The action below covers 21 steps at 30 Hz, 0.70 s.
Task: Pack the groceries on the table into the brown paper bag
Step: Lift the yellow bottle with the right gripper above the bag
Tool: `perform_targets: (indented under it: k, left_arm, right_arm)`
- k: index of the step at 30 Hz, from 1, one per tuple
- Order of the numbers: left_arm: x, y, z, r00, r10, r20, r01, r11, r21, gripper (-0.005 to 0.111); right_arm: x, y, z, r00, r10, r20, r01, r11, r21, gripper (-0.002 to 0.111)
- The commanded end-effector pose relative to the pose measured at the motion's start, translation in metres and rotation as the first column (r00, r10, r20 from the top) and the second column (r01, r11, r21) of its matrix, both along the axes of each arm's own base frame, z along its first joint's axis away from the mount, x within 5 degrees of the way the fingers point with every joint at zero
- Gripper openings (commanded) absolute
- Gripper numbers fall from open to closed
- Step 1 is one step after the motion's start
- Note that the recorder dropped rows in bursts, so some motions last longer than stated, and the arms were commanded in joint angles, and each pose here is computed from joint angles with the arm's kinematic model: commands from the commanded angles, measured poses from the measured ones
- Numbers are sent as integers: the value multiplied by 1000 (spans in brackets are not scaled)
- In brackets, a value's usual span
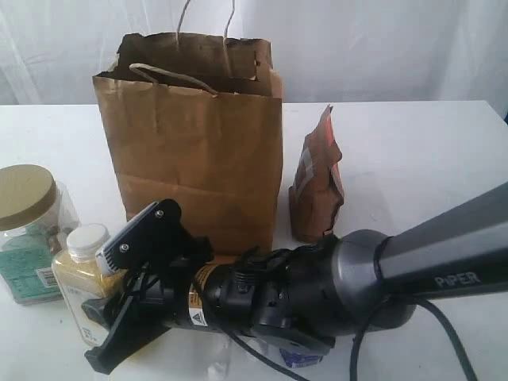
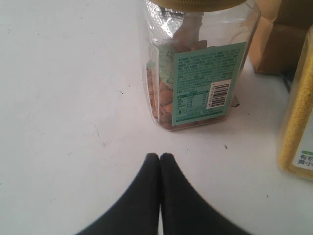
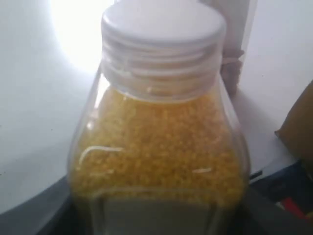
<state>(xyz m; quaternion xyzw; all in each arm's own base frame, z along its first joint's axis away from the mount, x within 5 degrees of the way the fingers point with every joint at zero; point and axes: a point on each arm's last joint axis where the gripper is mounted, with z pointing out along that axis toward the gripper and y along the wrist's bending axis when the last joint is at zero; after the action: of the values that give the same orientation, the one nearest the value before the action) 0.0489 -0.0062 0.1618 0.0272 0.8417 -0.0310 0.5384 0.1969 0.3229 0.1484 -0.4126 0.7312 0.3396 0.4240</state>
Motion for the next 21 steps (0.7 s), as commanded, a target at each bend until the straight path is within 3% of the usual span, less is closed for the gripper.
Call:
perform_targets:
  k: [1, 10, 15, 18, 21]
  left_arm:
    - [0, -1, -1, 1000, -10, -2, 10, 1000, -5, 0]
    - [0, -1, -1, 1000, -10, -2, 10, 1000, -5, 0]
    - [0, -1, -1, 1000, -10, -2, 10, 1000, -5, 0]
    - [0, -1, -1, 1000, -10, -2, 10, 1000, -5, 0]
    - [0, -1, -1, 1000, -10, -2, 10, 1000, -5, 0]
  right_arm:
    - [-1, 0, 25, 999, 1, 44, -5, 996, 89, 5]
    - [-5, -5, 63, 994, 1, 107, -22, 981, 191, 5]
    - [-23, -22, 130, 967, 39, 252, -120, 942, 314, 5]
    - [-39, -39, 175, 953, 46, 299, -182, 877, 445, 5]
    - [-48, -48, 196, 937, 39, 346, -224, 829, 513, 5]
